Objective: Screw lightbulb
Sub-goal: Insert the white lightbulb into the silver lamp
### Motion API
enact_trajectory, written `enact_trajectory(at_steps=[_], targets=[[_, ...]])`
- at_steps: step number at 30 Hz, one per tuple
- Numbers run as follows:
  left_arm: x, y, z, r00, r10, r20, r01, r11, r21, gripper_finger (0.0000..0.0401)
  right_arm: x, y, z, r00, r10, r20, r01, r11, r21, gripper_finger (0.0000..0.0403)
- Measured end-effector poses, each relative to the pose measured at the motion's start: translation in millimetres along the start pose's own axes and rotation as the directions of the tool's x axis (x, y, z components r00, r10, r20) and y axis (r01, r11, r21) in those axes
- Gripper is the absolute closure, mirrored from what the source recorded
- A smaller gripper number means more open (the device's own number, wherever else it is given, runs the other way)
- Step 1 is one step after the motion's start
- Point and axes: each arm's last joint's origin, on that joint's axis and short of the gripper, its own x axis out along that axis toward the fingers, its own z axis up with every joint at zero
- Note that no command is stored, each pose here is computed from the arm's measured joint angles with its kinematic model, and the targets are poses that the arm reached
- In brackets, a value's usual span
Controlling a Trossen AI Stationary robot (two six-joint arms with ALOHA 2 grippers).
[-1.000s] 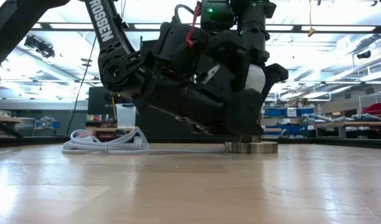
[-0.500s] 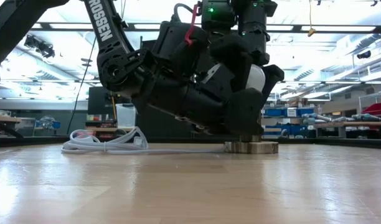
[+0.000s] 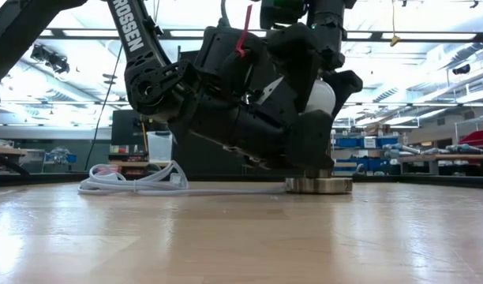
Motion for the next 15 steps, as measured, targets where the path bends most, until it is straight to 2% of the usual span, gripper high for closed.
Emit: enact_trajectory(at_steps=[15], targets=[[1.0,2.0,-1.0,1.000,0.007,-0.012,-0.007,1.000,-0.001,0.0217,-10.8,-0.9,-3.7,1.000,-0.005,0.021,0.005,1.000,-0.007,0.0034]])
